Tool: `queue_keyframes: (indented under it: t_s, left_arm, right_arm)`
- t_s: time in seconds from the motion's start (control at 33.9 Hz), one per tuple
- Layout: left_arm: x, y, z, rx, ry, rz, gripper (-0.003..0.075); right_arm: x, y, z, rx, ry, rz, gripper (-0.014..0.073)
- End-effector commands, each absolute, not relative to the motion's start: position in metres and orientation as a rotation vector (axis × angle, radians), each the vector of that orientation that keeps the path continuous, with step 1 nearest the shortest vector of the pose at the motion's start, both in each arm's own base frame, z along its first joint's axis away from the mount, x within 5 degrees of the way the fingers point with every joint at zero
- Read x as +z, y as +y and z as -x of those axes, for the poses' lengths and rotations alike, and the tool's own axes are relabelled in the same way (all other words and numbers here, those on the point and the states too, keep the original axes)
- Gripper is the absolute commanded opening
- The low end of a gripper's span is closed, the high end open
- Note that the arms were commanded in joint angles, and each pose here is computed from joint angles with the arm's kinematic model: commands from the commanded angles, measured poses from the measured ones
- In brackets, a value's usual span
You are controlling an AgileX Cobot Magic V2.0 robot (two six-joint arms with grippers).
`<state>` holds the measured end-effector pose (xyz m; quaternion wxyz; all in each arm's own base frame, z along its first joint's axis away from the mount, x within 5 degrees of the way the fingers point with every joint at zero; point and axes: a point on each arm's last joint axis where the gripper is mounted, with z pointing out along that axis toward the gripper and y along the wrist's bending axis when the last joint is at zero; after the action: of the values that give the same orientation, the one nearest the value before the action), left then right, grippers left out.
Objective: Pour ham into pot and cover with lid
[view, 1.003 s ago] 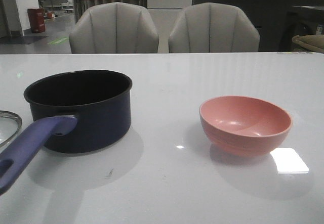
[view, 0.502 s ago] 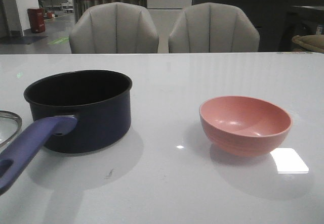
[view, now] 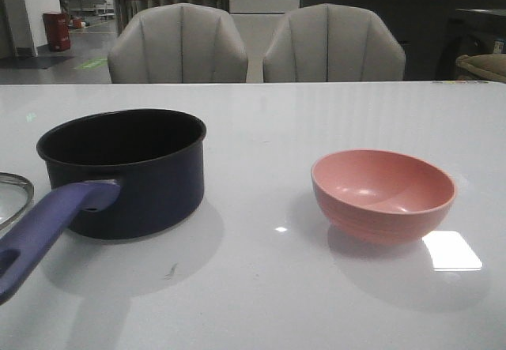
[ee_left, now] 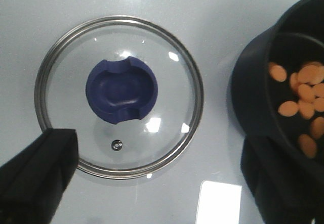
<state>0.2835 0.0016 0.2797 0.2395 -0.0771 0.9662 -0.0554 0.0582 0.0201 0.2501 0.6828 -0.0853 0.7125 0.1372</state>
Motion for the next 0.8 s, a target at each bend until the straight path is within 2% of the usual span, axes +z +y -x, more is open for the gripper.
queue_keyframes:
  t_s: [0.0,0.41,0.77]
  left_arm:
    - [0.288,0.006,-0.306,-0.106,2.650,0.187,0.0698]
    - [0.259,0.019,-0.354,-0.094,2.821,0.236,0.0698]
    - [0.231,0.031,-0.373,-0.099,2.933,0.288,0.0698]
  right_arm:
    - [0.267,0.019,-0.058,0.302,1.494,0.171,0.0170]
    - [0.267,0.019,-0.058,0.302,1.494,0.171,0.0170]
    - [0.267,0.019,-0.058,0.302,1.494,0.171,0.0170]
